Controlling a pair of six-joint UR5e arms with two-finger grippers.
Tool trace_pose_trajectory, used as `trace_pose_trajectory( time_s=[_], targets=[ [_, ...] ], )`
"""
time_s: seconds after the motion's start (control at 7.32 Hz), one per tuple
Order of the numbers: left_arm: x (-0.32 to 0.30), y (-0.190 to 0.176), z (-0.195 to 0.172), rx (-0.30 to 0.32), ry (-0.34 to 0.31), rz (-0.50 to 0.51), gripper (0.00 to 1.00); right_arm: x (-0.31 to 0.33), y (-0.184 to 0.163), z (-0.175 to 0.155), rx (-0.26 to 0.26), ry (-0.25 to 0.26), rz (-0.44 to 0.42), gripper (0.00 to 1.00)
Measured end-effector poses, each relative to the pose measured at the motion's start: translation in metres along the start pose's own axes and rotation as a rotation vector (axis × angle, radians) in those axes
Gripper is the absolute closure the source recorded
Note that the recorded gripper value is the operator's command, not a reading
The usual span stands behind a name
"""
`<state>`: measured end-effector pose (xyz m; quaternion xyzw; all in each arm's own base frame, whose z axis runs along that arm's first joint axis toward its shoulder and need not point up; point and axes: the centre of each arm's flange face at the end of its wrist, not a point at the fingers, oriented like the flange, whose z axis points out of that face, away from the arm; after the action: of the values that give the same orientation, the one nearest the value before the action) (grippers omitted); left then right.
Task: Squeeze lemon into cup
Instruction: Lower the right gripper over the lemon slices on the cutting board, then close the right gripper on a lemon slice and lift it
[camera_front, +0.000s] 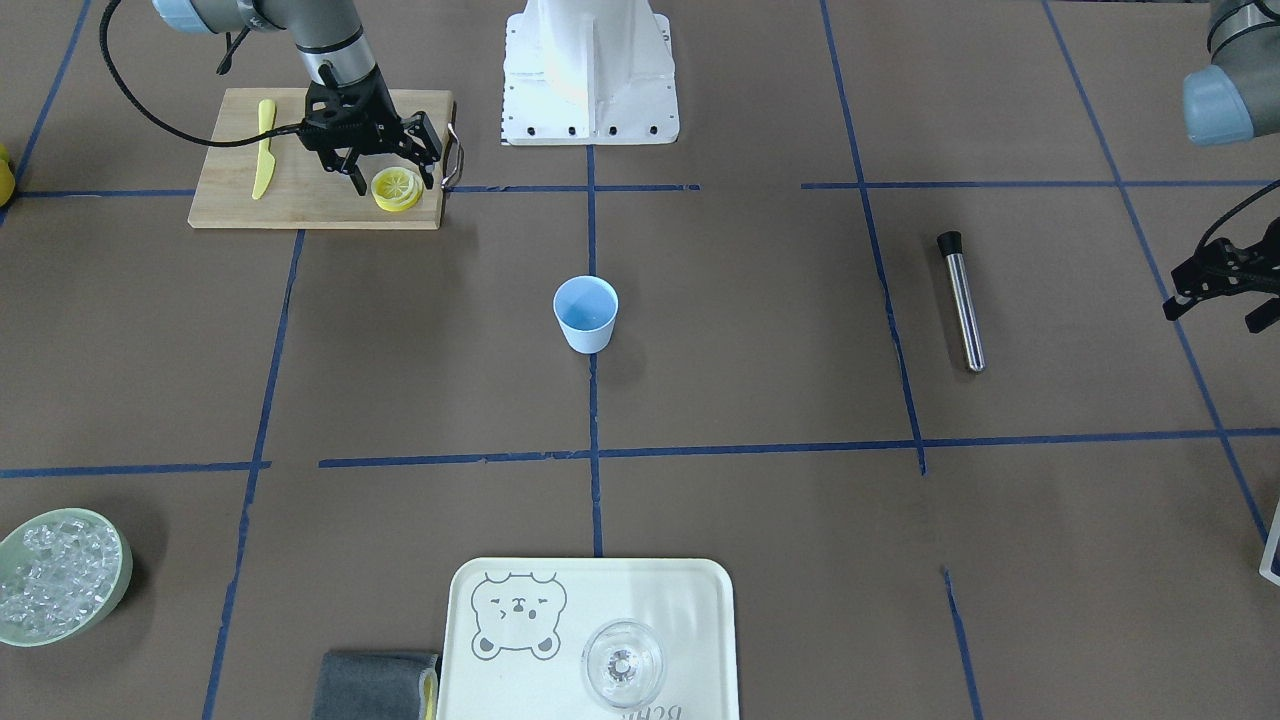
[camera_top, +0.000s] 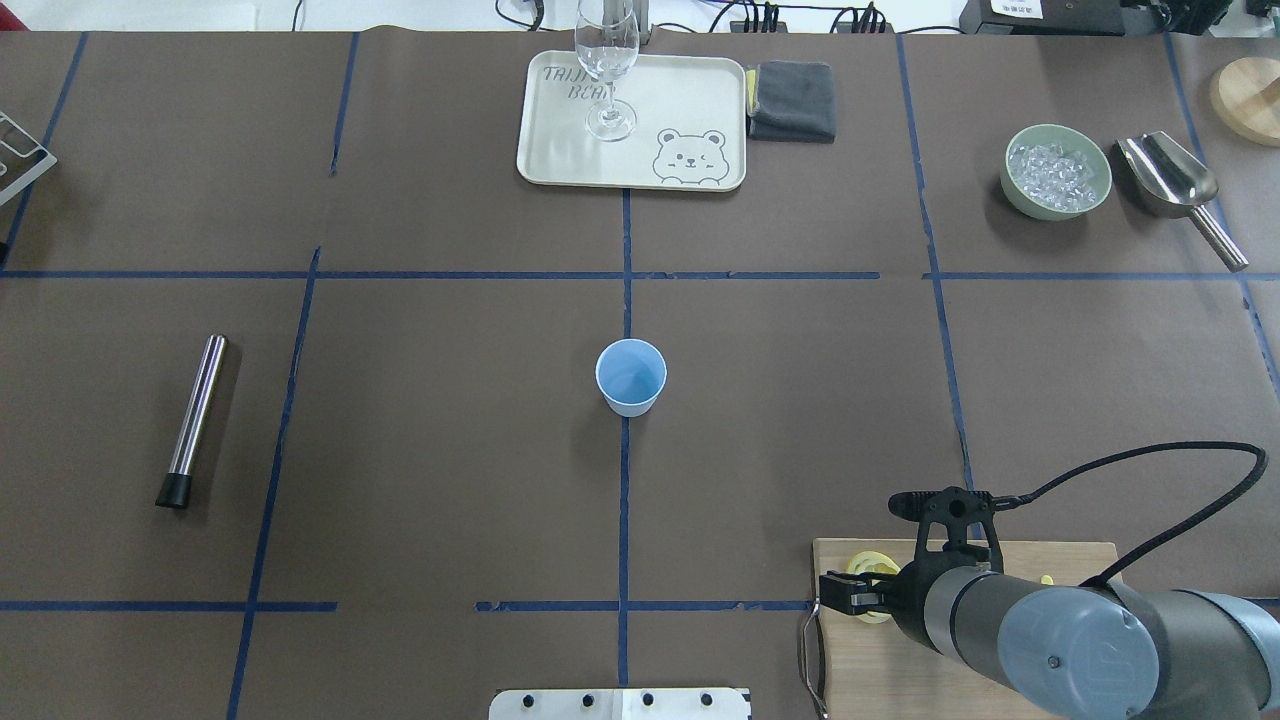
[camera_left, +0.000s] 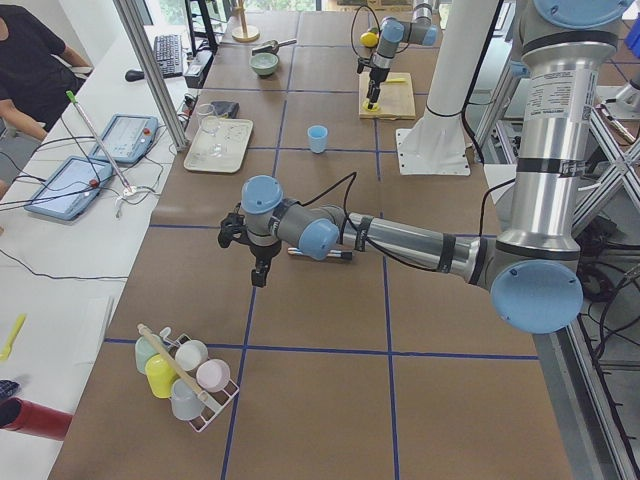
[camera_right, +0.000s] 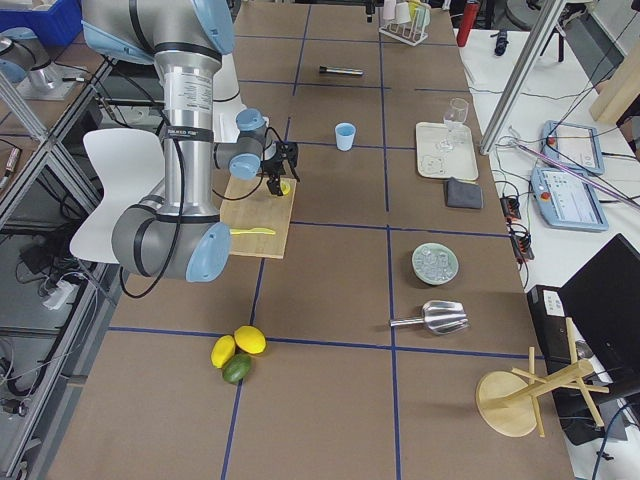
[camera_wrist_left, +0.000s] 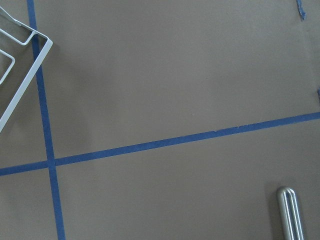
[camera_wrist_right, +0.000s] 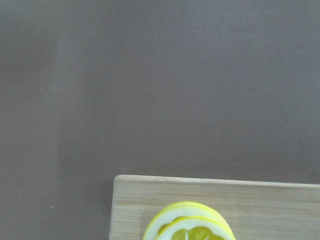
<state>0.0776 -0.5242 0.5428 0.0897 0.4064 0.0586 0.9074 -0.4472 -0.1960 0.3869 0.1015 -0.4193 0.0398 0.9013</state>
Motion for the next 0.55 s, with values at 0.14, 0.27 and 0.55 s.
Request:
trace_pose_trajectory(
  time_s=[0.14,0.27,0.55],
  targets=[
    [-0.0006,0.0004,0.0003,-0.001,0.000,0.000,0.00,-0.0010,0.0019,0.0009,-0.004,0.008,-0.004,0.00],
    [-0.0015,0.0008,0.0006,-0.002,-0.001,-0.002,0.00,-0.0016,0.0027,0.0014,-0.006,0.017,-0.006,0.00],
    [-0.0022,0.0016,0.0010,-0.003,-0.001,-0.003,0.00,-0.0009,0.0033,0.0024,-0.007,0.027,-0.009,0.00]
  ],
)
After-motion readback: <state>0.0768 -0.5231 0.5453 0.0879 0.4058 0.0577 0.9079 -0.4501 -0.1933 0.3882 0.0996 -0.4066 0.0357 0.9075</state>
